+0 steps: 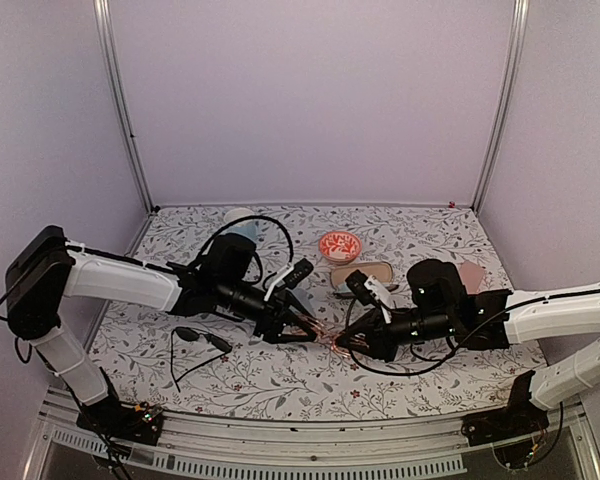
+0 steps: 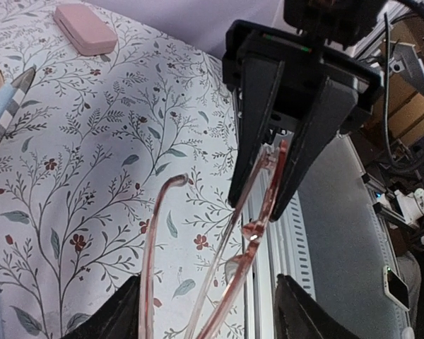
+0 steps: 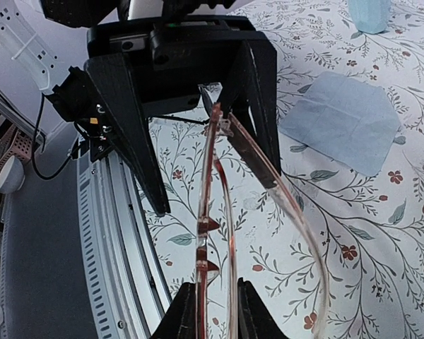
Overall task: Organize the sunglasses
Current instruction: Close the right temple of the sunglasses on the sunglasses.
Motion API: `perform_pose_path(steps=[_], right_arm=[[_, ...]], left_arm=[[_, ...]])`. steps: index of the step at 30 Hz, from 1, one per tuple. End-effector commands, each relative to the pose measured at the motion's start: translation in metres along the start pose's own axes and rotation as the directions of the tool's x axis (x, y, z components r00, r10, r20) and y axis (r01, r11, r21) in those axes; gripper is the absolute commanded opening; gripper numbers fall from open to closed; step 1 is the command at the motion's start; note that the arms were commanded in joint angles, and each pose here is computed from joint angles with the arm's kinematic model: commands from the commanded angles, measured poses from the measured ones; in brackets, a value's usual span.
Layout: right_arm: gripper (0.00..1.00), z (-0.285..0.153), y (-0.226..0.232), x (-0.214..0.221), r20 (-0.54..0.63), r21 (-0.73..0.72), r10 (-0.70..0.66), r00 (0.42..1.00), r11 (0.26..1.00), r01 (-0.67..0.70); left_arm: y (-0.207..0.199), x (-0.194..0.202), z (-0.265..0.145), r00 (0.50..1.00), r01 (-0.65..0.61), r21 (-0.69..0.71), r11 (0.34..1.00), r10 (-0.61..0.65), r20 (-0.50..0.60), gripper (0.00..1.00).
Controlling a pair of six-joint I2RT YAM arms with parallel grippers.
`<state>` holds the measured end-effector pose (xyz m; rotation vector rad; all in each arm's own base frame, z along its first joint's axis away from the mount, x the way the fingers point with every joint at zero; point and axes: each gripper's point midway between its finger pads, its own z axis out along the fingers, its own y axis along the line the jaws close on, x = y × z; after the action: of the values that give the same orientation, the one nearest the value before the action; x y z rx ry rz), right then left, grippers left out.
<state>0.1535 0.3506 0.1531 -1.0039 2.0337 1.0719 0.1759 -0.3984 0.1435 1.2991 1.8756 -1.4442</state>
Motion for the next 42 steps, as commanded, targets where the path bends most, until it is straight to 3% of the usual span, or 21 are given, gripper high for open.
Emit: perform_pose_path(steps=[1,11,20,29,39,42], right_arm=[[0.20,0.001,-0.001,-0.003,0.027,-0.009,0.010,1.000,1.000,-0.010],[0.22,0.007,-0.005,0.004,0.007,-0.005,0.033,0.999,0.999,-0.033],[0.39,0.006,-0.010,0.005,0.003,0.012,0.056,0.998,0.998,-0.056],[0.58,-0.001,-0.015,0.003,0.019,0.036,0.071,0.997,0.997,-0.071],[0.68,-0.012,-0.020,-0.002,0.059,0.058,0.091,0.994,0.994,-0.094],[0.76,-0.015,-0.022,-0.004,0.046,0.089,0.079,0.996,0.993,-0.083]], left_arm=[[-0.013,-0.004,0.007,0.999,-0.029,0.061,0.998,0.030,-0.014,0.58],[-0.013,-0.004,0.011,0.999,-0.027,0.072,0.997,0.029,-0.029,0.38],[-0.007,0.000,0.015,0.999,-0.013,0.062,0.998,0.016,-0.050,0.18],[-0.002,0.007,0.015,0.998,0.007,0.062,0.998,-0.003,-0.065,0.14],[-0.002,0.012,0.012,0.998,0.033,0.079,0.996,-0.029,-0.057,0.15],[0.002,0.009,0.011,0.996,0.072,0.075,0.995,-0.068,-0.052,0.15]])
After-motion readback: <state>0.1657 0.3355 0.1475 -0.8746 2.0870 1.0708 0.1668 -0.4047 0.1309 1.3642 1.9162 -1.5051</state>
